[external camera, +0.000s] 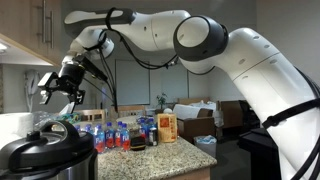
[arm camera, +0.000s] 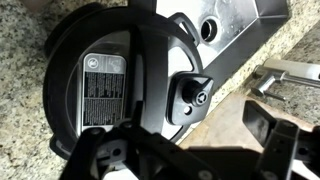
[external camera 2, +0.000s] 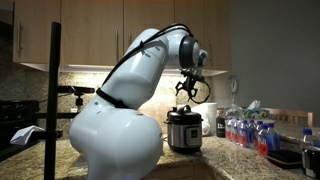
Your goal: Put the black lid on the rice cooker then remove it and place it on the counter.
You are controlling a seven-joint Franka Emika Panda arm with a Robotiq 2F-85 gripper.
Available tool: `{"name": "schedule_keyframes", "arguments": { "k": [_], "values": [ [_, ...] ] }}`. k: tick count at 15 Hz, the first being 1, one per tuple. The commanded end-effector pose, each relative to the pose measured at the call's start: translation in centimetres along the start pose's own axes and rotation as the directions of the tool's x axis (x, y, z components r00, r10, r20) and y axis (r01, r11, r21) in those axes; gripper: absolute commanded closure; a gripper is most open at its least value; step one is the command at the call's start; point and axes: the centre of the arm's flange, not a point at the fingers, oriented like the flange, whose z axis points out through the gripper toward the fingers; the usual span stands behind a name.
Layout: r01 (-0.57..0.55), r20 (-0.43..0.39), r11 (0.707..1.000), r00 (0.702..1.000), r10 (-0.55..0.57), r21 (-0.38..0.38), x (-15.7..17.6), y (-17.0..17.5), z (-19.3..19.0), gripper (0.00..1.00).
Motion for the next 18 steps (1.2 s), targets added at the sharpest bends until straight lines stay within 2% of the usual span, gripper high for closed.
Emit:
{"name": "schedule_keyframes", "arguments": {
  "k": [1, 4, 8, 17, 18],
  "values": [
    [-0.008, 0.054, 0.997, 0.999, 0.004, 0.074, 0.5, 0.6, 0.5, 0.00],
    [-0.027, 0.069, 0.995, 0.997, 0.020, 0.095, 0.8, 1.4, 1.8, 0.00],
    [-0.049, 0.073, 0.996, 0.996, 0.043, 0.081, 1.3, 1.9, 3.2, 0.00],
    [-0.026, 0.088, 0.986, 0.996, 0.012, 0.162, 2.4, 1.8, 4.7, 0.00],
    [-0.029, 0.088, 0.985, 0.996, 0.014, 0.171, 2.5, 2.0, 4.9, 0.25]
  ]
}}
